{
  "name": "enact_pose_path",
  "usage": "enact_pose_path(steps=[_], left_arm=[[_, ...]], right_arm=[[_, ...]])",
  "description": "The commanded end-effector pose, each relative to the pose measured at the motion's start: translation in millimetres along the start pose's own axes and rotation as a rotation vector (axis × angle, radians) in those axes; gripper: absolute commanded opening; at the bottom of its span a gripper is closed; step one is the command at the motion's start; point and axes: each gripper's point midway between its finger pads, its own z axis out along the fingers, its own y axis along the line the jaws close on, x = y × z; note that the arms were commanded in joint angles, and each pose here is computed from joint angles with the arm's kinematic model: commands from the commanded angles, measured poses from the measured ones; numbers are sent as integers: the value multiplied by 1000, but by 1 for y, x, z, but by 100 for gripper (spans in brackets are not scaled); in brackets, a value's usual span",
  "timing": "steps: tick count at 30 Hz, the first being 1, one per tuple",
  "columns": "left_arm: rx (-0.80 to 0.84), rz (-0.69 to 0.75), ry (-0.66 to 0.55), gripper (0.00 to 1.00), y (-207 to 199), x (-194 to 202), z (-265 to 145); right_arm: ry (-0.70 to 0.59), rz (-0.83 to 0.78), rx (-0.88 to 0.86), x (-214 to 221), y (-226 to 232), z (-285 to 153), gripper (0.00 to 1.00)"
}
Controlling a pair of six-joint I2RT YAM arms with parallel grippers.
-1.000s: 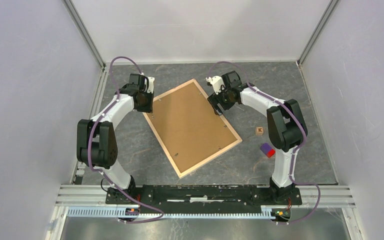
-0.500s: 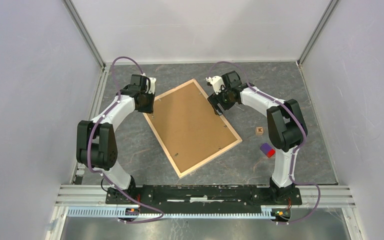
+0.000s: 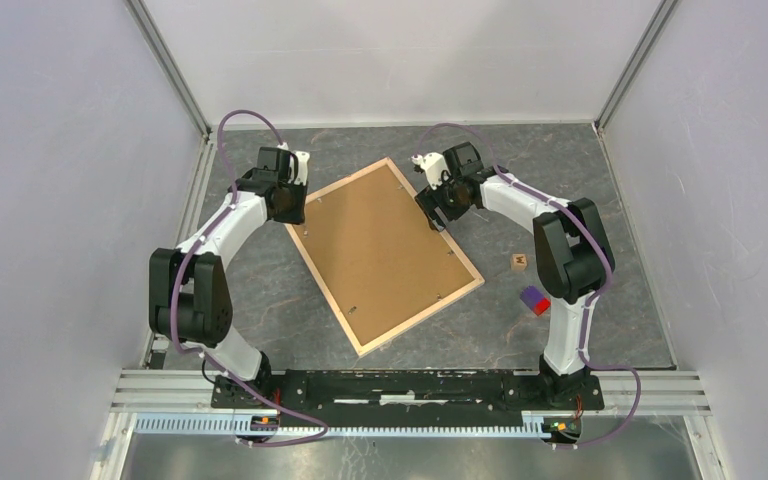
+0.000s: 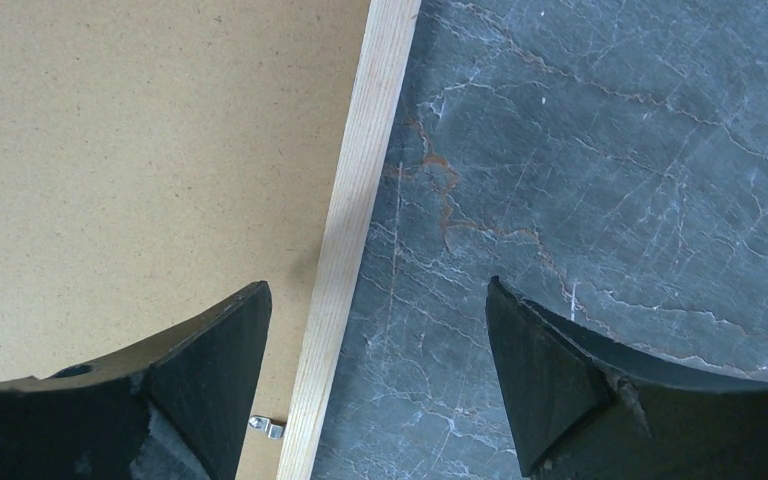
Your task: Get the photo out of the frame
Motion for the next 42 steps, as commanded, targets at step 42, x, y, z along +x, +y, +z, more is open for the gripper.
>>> enact_pose_path(steps=[42], left_arm=[[158,100,-8,2,-35,5,-5]], right_arm=[[36,7,-8,10,2,16,73]])
